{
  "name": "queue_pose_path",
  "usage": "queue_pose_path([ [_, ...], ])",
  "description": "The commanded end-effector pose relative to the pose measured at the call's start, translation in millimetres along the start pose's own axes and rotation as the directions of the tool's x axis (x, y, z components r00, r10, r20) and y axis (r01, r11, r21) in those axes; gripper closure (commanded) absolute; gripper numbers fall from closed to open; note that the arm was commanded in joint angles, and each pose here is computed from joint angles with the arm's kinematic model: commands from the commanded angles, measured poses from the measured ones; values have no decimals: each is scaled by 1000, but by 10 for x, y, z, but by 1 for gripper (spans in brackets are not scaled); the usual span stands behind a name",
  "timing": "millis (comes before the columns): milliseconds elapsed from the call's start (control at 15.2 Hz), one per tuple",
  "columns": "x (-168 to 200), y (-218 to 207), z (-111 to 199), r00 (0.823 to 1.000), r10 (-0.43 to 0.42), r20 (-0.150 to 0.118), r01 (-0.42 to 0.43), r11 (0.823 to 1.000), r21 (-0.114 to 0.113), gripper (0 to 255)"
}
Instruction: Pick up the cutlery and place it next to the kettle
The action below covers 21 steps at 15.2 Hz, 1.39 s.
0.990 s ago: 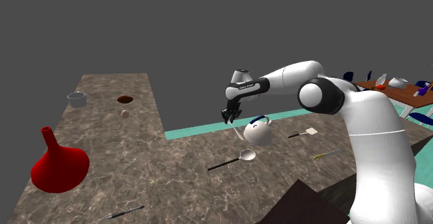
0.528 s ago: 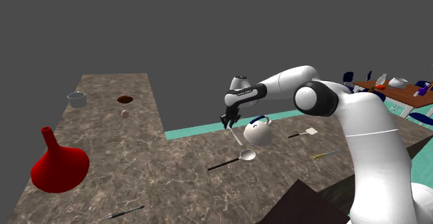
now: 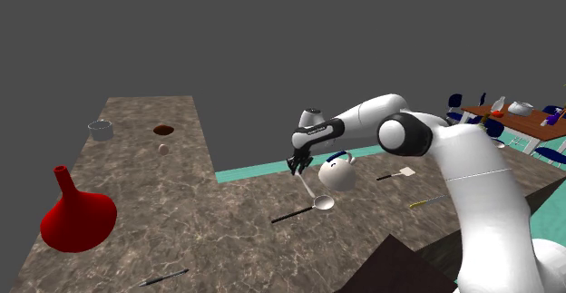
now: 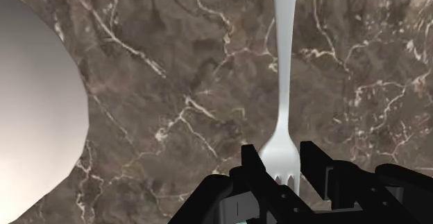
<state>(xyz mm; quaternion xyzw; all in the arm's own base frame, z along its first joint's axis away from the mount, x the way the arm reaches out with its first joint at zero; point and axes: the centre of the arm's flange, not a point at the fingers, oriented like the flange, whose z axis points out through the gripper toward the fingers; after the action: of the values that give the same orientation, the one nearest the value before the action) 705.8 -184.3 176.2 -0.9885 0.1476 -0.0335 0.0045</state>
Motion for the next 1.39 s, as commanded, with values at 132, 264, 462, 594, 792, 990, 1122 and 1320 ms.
queue_pose_path([
  [132, -18, -3, 210, 1000, 0, 0, 0, 1000, 0, 255],
  [264, -24, -1, 315, 1000, 0, 0, 0, 1000, 0, 255],
  [462, -35, 2, 474, 1000, 0, 0, 0, 1000, 0, 255],
  [594, -39, 4, 548, 1000, 0, 0, 0, 1000, 0, 255],
  [792, -39, 4, 548, 1000, 0, 0, 0, 1000, 0, 255],
  [990, -39, 4, 548, 1000, 0, 0, 0, 1000, 0, 255],
  [1122, -39, 3, 548, 1000, 0, 0, 0, 1000, 0, 0],
  [1320, -39, 3, 548, 1000, 0, 0, 0, 1000, 0, 0],
])
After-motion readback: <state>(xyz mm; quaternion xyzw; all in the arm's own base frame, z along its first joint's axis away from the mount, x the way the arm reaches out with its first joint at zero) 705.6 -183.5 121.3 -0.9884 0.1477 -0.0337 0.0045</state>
